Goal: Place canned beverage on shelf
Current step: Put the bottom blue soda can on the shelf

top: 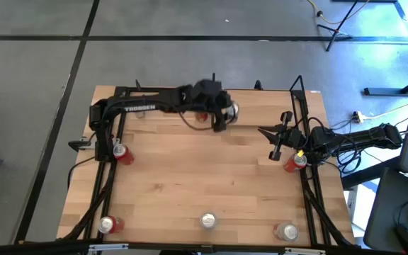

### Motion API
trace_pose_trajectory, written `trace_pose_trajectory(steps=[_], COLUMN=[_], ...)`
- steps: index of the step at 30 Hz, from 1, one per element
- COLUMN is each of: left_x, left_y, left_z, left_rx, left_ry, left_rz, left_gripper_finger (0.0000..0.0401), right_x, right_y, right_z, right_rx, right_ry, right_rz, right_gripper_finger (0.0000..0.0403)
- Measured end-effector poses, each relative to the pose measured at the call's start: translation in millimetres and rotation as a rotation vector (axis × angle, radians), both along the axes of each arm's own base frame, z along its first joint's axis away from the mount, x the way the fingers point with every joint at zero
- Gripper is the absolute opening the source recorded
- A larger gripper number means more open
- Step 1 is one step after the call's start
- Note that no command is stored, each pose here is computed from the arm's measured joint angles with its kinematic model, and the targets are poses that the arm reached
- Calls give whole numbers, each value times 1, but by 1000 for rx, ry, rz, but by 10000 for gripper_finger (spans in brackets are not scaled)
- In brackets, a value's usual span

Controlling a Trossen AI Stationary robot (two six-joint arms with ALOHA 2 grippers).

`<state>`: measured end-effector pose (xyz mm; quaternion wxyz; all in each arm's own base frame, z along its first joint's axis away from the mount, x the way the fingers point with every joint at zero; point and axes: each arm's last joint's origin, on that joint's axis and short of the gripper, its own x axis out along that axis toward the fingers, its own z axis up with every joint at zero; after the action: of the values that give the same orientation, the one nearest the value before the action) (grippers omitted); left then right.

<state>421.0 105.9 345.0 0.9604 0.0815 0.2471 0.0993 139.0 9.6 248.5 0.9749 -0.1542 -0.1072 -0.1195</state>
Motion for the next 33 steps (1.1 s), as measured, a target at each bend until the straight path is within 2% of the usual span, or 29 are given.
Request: trace_pose_trajectory(steps=[10, 15, 19, 26, 33], left_x=[1, 1, 1, 10, 12], left_y=[74, 96, 105, 110, 112], left_z=[-30, -52, -59, -87, -94], left_rx=[-84, -126, -148, -173, -158], left_ry=[40, 81, 81, 135, 156], left_rz=[6, 16, 11, 17, 11], left_gripper_finger=[197, 197, 197, 197, 197], right_x=[0, 0, 0, 0, 1], right_y=[-1, -1, -1, -1, -1], right_z=[-1, -1, -1, -1, -2], right_rx=[-13, -17, -28, -40, -40], right_ry=[18, 18, 20, 24, 28], right_rz=[-37, -43, -46, -51, -51], right_gripper_finger=[21, 21, 21, 21, 21])
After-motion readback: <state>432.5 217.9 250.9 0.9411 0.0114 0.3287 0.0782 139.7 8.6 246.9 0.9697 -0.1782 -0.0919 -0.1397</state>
